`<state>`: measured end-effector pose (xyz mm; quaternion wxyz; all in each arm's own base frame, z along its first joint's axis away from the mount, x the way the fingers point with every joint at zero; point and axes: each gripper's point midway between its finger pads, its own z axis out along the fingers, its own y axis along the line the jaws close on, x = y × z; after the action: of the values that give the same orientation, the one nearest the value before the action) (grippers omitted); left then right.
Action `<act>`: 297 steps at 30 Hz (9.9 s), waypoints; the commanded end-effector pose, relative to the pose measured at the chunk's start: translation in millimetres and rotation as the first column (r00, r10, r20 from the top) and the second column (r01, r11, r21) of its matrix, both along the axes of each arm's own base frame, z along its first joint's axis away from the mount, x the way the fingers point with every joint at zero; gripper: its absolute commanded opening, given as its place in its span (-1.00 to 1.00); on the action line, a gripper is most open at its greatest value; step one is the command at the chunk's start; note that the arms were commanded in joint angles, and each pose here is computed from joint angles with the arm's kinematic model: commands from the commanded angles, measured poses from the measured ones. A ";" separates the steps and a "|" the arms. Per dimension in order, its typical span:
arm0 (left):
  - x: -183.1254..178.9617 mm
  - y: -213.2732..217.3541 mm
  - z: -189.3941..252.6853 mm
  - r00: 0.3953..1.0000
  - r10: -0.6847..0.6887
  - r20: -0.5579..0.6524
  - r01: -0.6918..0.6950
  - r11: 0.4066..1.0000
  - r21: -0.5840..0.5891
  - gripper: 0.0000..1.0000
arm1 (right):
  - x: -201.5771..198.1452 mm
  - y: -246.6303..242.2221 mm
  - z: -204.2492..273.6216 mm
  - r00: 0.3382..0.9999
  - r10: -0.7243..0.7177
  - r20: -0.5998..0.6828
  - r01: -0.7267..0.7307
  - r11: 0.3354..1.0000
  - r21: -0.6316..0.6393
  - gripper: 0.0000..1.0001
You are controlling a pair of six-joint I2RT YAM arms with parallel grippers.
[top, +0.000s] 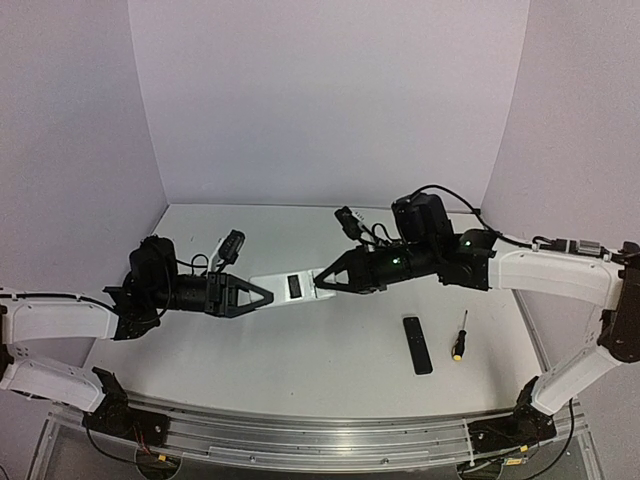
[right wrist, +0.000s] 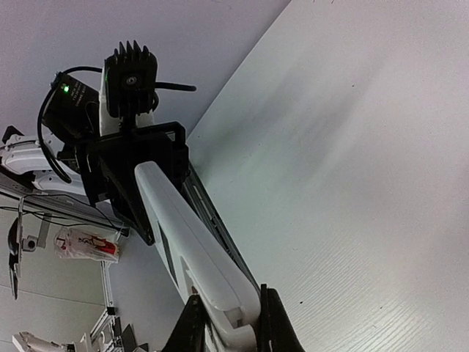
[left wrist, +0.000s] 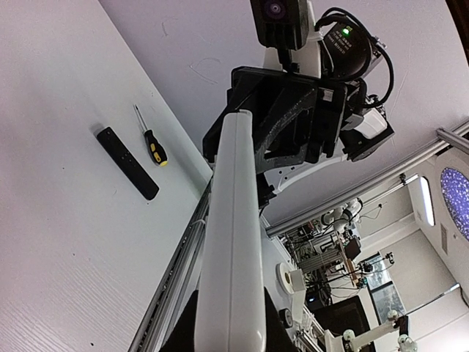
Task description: Unload the batteries from the remote control
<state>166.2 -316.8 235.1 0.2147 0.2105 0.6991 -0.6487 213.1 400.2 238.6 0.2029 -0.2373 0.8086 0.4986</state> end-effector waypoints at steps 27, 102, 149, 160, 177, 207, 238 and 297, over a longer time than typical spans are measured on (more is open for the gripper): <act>6.1 -1.7 11.1 0.999 0.047 0.025 -0.048 0.998 0.038 -1.00 | 7.7 -15.2 -60.9 0.979 -0.143 -0.147 0.098 0.956 -0.276 -0.45; 77.3 39.5 -148.2 0.835 0.487 -0.257 -0.235 0.737 0.634 0.99 | 27.3 -197.0 -157.2 0.776 -0.624 -0.092 0.473 0.672 -0.570 0.74; 111.3 -35.5 -194.3 0.844 0.447 -0.295 -0.202 0.775 0.599 0.99 | 15.4 -314.1 -224.3 0.514 -0.849 0.122 0.579 0.239 -0.780 0.53; 113.4 11.0 -150.5 0.799 0.587 -0.135 -0.372 0.657 0.655 0.99 | 16.0 -310.5 -251.4 0.517 -0.852 0.082 0.536 0.247 -0.807 -0.05; 91.2 -16.2 -53.3 0.931 0.354 -0.091 -0.286 0.861 0.421 0.99 | 15.8 -245.3 -148.2 0.894 -0.442 0.065 0.397 0.720 -0.569 -1.00; -14.8 -113.3 -34.7 0.920 -0.278 -0.275 0.320 0.939 0.123 0.62 | -85.4 -115.1 -71.9 0.883 0.469 0.007 -0.434 0.823 -0.367 -1.00; -39.2 -125.6 -26.1 0.903 -0.355 -0.242 0.376 0.926 0.045 -1.00 | -75.1 -109.7 -72.9 0.849 0.524 0.069 -0.425 0.754 -0.500 -0.33; -20.2 -44.2 25.8 0.990 -0.013 0.140 0.024 0.996 -0.081 -1.00 | -48.6 -44.6 50.1 0.979 0.068 -0.191 0.019 0.908 0.419 -0.37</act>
<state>148.6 -364.5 263.0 0.2628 0.2454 0.6511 -0.6684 163.7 351.1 260.7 0.1413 -0.1289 0.7261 0.6605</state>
